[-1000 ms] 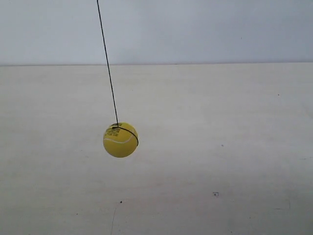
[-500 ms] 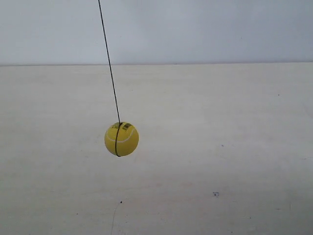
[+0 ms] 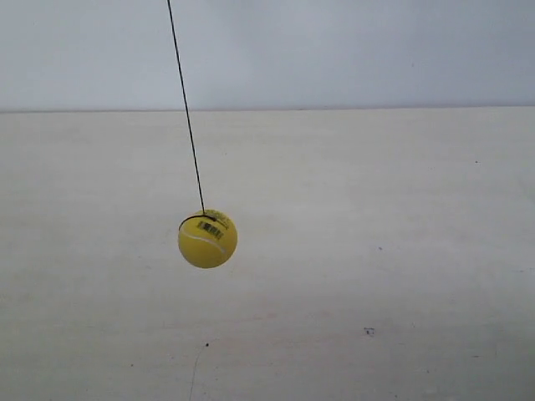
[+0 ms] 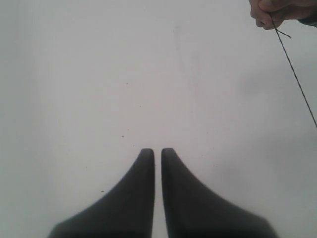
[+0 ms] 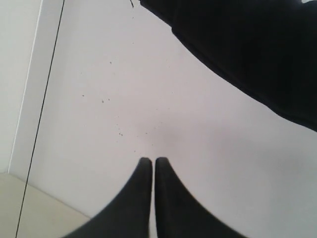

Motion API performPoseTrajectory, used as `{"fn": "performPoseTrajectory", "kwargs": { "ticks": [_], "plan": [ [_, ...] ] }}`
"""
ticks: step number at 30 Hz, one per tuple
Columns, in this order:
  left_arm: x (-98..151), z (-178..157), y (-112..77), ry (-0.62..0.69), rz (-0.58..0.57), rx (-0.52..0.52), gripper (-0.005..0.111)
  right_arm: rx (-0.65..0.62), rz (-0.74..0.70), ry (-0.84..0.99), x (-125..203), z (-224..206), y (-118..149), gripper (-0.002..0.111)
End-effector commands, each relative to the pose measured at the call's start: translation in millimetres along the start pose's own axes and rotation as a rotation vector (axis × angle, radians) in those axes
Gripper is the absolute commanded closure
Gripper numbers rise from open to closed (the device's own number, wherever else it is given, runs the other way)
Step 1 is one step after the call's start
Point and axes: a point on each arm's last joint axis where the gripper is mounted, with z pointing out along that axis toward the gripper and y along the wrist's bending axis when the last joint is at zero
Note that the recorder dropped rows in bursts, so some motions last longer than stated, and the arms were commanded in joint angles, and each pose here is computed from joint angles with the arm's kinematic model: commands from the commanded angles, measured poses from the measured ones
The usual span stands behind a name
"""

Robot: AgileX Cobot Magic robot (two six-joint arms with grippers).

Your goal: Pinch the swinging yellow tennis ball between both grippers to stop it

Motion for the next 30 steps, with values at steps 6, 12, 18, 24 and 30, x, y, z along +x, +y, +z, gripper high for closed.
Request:
{"fn": "performPoseTrajectory", "kwargs": {
  "ticks": [6,12,18,24,30],
  "plan": [
    [1,0,-0.8,-0.001,-0.021,0.008,0.102,-0.003,0.018,-0.004,0,-1,1,0.108],
    [1,0,-0.8,-0.001,-0.021,0.008,0.102,-0.003,0.015,-0.006,0,-1,1,0.108],
    [1,0,-0.8,-0.001,-0.021,0.008,0.102,-0.008,0.026,-0.014,-1,-2,1,0.108],
    [1,0,-0.8,-0.001,-0.021,0.008,0.102,0.077,0.137,0.065,16,-2,-5,0.108],
    [1,0,-0.8,-0.001,-0.021,0.008,0.102,0.182,0.108,0.192,41,-15,-10,0.108]
  ]
}}
